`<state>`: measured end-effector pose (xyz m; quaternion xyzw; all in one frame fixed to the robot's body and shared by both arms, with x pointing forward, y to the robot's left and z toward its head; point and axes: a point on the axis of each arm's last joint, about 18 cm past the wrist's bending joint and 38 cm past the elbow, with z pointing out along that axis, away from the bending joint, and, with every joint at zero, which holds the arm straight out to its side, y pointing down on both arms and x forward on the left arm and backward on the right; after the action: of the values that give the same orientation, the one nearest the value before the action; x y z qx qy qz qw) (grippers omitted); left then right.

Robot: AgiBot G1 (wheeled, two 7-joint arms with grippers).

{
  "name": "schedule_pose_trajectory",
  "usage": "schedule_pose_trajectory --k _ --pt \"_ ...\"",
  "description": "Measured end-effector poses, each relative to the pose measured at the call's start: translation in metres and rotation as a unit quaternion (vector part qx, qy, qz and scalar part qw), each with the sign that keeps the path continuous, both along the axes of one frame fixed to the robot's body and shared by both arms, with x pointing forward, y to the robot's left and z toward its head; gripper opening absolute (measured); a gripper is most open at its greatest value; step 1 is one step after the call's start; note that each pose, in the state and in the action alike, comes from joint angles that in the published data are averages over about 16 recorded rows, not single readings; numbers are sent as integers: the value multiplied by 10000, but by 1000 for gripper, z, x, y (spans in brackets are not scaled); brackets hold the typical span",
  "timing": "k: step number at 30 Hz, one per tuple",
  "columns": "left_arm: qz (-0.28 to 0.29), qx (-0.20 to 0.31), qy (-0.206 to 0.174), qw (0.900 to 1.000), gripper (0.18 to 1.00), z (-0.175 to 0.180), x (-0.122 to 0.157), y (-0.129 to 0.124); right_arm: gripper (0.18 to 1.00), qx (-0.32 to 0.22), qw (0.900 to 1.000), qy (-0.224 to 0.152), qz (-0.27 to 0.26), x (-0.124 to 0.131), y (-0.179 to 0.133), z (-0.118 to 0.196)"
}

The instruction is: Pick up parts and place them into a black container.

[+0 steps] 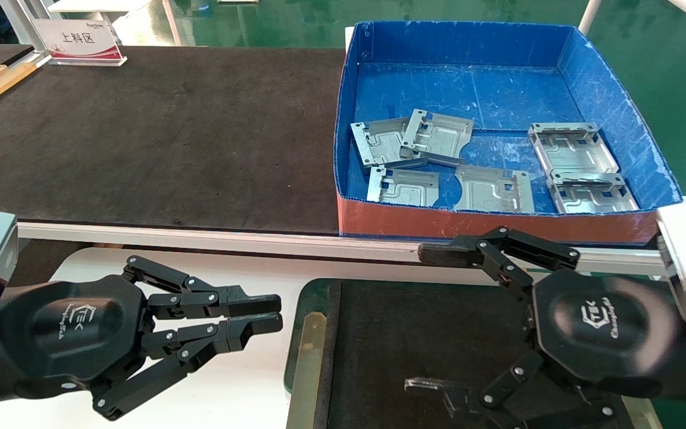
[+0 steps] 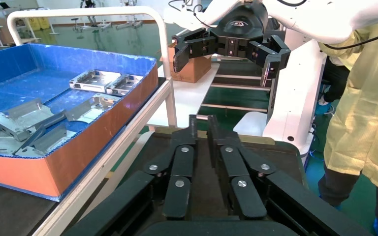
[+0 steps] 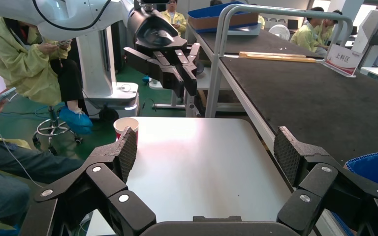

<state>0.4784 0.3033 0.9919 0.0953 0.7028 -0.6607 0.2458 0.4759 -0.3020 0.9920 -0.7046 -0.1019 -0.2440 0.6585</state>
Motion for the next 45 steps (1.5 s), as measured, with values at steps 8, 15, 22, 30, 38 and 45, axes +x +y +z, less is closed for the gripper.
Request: schedule_pose_trajectory --k 8,15,22,30,38,45 --pt "0 0 0 10000 316 0 0 0 1000 -21 10000 -14 -30 0 -1 1" --pt "0 0 0 10000 437 0 0 0 1000 -13 9997 -53 -227 3 -4 7" --pt "0 0 0 10000 604 0 0 0 1000 144 9974 -69 -697 20 -12 18" --pt "0 0 0 10000 789 0 0 0 1000 617 9870 29 -1482 62 -33 35" --pt "0 0 0 10000 914 0 0 0 1000 1259 9659 344 -2234 113 -61 47" --pt "0 0 0 10000 974 0 0 0 1000 1732 9409 719 -2821 155 -85 49"
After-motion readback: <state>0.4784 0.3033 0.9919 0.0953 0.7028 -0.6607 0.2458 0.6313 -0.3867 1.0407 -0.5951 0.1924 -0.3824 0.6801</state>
